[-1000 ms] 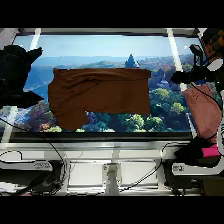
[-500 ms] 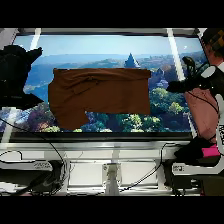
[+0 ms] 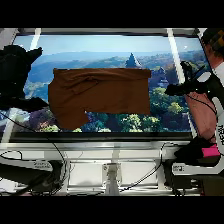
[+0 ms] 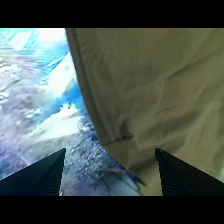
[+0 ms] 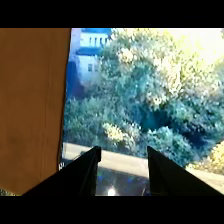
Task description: Fold the clothes and pants, and hang the long-sleeved shirts on hangers.
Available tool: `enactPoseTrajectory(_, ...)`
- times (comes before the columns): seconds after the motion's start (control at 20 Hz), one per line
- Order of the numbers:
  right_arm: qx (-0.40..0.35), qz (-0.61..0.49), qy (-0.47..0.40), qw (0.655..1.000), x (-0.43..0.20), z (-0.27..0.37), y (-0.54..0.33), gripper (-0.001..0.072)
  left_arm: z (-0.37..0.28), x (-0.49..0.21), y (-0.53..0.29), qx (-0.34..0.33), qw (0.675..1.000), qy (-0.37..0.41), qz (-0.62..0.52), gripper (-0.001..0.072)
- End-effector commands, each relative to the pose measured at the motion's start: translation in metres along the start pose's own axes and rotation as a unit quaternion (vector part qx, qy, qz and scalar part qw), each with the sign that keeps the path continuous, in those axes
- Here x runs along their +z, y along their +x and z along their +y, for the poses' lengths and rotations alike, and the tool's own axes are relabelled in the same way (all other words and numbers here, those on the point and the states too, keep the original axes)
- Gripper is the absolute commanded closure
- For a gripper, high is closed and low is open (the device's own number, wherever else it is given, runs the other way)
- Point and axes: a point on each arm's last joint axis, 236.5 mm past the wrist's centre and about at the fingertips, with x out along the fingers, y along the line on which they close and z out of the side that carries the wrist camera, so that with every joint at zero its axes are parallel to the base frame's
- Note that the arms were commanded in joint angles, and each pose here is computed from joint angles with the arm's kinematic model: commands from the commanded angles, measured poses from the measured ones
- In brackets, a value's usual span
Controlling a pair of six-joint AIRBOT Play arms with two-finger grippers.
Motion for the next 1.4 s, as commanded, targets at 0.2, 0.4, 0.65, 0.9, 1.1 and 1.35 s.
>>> enactPoseTrajectory(0.2, 0.000, -0.004, 0.000, 1.000, 0.002, 0.001, 0.000, 0.0379, -0.012, -0.004, 0.031, -0.024, 0.999, 0.018, 0.034, 0.0067)
enactPoseTrajectory(0.4, 0.003, 0.001, -0.001, 1.000, -0.001, 0.002, 0.000, 0.0379, -0.018, -0.016, 0.029, -0.035, 0.997, 0.022, 0.058, 0.0067)
enactPoseTrajectory(0.65, 0.003, 0.001, 0.000, 1.000, -0.001, 0.002, 0.000, 0.0379, -0.004, -0.070, 0.015, -0.004, 0.984, 0.009, 0.177, 0.0068)
enactPoseTrajectory(0.9, 0.007, 0.003, 0.001, 1.000, -0.002, 0.004, 0.000, 0.0380, -0.016, -0.071, 0.014, -0.028, 0.984, -0.023, 0.177, 0.0129)
enactPoseTrajectory(1.1, 0.007, 0.003, 0.000, 1.000, -0.002, 0.004, -0.001, 0.0380, -0.031, -0.064, 0.026, -0.059, 0.986, -0.035, 0.152, 0.0128)
enactPoseTrajectory(1.35, 0.008, 0.003, 0.000, 1.000, -0.002, 0.004, -0.001, 0.0380, -0.035, -0.069, 0.051, -0.063, 0.988, -0.040, 0.137, 0.0128)
